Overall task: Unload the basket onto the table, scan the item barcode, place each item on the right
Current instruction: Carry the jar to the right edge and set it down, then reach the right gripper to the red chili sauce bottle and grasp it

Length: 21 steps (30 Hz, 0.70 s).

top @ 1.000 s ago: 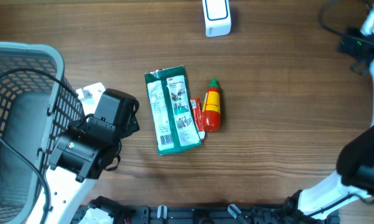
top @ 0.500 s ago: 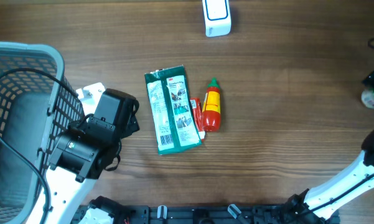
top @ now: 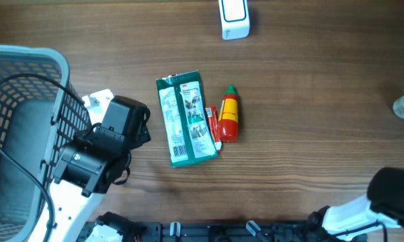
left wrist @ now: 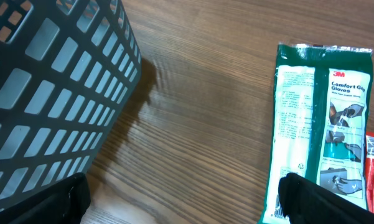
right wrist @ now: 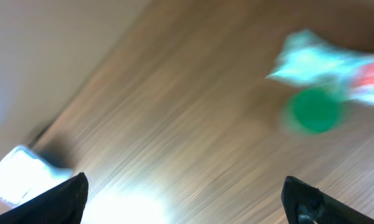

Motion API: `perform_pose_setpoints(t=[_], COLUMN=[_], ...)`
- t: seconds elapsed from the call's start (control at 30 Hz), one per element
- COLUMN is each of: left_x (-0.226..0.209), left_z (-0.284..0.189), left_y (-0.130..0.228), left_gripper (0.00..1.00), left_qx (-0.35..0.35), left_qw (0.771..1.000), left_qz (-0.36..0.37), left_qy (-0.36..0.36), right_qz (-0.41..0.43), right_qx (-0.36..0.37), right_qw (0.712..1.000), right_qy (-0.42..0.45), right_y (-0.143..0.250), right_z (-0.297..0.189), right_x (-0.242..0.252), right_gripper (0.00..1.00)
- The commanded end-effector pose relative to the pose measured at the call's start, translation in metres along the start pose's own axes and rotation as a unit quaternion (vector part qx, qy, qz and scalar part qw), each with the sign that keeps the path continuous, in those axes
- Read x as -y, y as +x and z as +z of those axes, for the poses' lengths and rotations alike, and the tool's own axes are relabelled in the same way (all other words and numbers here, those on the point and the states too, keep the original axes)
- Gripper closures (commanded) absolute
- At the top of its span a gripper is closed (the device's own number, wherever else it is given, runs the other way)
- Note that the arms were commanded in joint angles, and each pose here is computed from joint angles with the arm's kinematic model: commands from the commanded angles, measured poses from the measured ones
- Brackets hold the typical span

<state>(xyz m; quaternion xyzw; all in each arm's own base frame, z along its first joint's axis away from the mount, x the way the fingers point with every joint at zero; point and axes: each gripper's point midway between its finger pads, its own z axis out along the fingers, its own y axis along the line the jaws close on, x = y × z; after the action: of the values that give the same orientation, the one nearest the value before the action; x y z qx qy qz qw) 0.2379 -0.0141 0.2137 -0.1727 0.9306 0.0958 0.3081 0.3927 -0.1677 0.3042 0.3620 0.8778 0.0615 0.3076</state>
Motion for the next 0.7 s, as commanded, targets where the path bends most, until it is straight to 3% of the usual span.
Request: perform_pose_setpoints(t=[0.0,0.2,0.33,0.5,0.67], left_x=[-0.003,-0.003,-0.003,-0.003,-0.003], left_z=[0.001,0.001,0.001,0.001,0.001], left_y=[-0.001,-0.001,-0.001,-0.001,-0.001], left_gripper=[0.0,0.0,0.0,0.0,0.0], left_qx=[0.003,0.004,0.004,0.004,0.003], left_qw=[1.0,1.0,1.0,1.0,1.0], left_qz=[-0.01,-0.01,-0.01,-0.01,-0.01], left_qy=[-0.007,-0.007,-0.007,-0.007,-0.007], right_qz=[-0.04,-0.158,-0.169,-0.197,-0.214], right_qx=[-0.151,-0.349,-0.393,-0.311,-0.255], right_qw=[0.981,0.914,0.898,0.93,0.943], right_qy=[-0.119,-0.13,-0.1,0.011,0.0], right_y=[0.085,0.266,0.361,0.403,0.413], right_z=[0.01,0.03,0.057,0.098,0.121], right_x=[-0.087,-0.152,-0.16,-0.127,-0.13], right_gripper=[0.0,0.01,0.0,0.0,0.0])
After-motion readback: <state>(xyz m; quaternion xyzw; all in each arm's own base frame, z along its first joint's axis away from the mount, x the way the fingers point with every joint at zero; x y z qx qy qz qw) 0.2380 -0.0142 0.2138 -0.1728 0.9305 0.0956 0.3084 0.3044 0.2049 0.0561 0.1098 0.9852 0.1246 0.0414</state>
